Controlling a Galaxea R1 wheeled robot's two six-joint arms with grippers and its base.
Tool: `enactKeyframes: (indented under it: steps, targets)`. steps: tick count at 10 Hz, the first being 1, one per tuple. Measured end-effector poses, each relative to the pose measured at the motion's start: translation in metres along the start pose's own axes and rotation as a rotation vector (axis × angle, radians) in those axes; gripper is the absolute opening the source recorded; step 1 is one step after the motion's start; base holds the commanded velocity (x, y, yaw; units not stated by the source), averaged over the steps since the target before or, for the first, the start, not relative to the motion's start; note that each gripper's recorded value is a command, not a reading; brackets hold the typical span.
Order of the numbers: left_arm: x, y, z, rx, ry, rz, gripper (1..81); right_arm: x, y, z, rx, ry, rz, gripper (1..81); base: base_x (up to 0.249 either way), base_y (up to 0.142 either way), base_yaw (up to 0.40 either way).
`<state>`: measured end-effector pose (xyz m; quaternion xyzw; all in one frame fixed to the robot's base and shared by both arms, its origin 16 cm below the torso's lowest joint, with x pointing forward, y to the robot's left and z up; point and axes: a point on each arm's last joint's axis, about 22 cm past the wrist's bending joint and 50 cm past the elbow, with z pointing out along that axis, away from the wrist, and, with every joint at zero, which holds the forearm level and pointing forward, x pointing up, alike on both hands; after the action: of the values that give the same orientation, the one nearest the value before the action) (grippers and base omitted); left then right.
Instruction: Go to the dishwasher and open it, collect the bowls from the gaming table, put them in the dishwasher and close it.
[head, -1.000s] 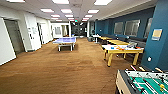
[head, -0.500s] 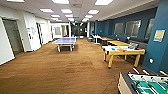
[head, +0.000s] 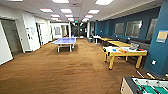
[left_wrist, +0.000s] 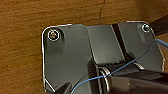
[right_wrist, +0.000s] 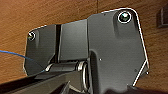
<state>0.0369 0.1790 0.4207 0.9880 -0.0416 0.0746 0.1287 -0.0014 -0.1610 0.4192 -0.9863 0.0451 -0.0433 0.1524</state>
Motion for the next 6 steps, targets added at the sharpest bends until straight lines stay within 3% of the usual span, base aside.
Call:
enactKeyframes:
  steps: [6]
  targets:
    - [0.0030, 0.0005, 0.0002, -0.001, 0.004, 0.001, 81.1, 0.0056, -0.0005, 0.0002, 0.001, 0.009, -0.002, 81.1, 0.189, 0.000, 0.000]
